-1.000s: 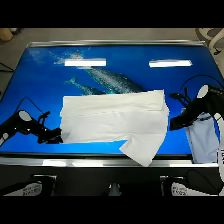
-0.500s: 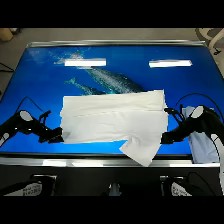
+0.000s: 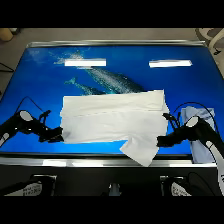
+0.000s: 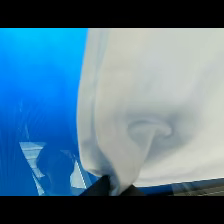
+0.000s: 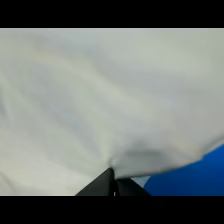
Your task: Fold the shirts.
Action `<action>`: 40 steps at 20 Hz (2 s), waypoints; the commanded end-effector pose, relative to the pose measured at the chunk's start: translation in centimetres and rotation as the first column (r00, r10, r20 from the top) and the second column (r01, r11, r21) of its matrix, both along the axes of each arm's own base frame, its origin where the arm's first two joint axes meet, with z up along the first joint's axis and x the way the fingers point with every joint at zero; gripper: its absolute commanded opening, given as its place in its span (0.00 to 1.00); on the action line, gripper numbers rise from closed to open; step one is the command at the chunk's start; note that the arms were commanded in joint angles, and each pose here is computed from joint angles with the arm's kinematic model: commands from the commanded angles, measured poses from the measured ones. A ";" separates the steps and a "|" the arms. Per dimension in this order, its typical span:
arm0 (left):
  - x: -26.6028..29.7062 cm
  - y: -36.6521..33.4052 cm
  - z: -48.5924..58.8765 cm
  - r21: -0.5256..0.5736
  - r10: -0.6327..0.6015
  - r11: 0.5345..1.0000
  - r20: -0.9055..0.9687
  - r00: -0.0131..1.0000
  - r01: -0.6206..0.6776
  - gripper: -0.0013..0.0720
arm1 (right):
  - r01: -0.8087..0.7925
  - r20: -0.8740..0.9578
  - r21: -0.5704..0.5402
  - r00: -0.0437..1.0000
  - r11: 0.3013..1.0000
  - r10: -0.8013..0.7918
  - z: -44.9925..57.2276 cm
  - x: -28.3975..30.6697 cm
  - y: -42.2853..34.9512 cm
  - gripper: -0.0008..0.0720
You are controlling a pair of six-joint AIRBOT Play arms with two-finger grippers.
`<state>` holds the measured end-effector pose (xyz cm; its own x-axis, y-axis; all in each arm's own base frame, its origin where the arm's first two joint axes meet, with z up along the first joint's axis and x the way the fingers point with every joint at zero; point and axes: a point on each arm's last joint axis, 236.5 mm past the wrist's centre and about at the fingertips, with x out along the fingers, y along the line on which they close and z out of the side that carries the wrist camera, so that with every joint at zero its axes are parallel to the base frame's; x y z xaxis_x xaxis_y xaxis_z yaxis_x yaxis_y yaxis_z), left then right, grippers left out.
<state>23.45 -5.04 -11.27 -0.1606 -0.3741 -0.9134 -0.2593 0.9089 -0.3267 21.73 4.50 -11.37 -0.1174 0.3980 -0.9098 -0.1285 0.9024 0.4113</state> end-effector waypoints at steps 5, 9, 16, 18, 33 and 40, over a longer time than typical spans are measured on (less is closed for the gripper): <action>6.9 1.0 6.5 0.042 -0.055 0.998 0.273 0.960 0.046 0.05 | -0.086 0.232 0.007 0.969 0.996 0.082 6.2 6.9 -0.2 0.03; 13.6 1.6 11.2 0.070 -0.036 0.998 0.438 0.898 0.006 0.05 | -0.054 0.474 -0.042 0.878 0.998 0.068 12.5 16.7 -1.7 0.03; 22.8 0.9 9.6 -0.012 0.045 0.999 0.429 0.902 -0.044 0.05 | 0.051 0.602 0.030 0.796 0.998 -0.059 12.3 29.5 -3.0 0.03; 24.2 1.1 8.3 -0.019 0.067 0.998 0.409 0.910 -0.065 0.05 | 0.046 0.593 0.032 0.803 0.998 -0.057 10.5 31.0 -2.4 0.03; 26.8 4.3 11.9 -0.033 0.094 0.996 0.457 0.885 -0.088 0.85 | -0.110 0.275 -0.046 0.954 0.993 0.118 5.6 22.5 -7.1 0.99; 25.2 1.7 14.6 -0.028 0.011 1.000 0.470 0.883 0.003 0.85 | -0.083 0.304 0.015 0.950 0.996 0.074 1.5 25.4 -2.9 0.99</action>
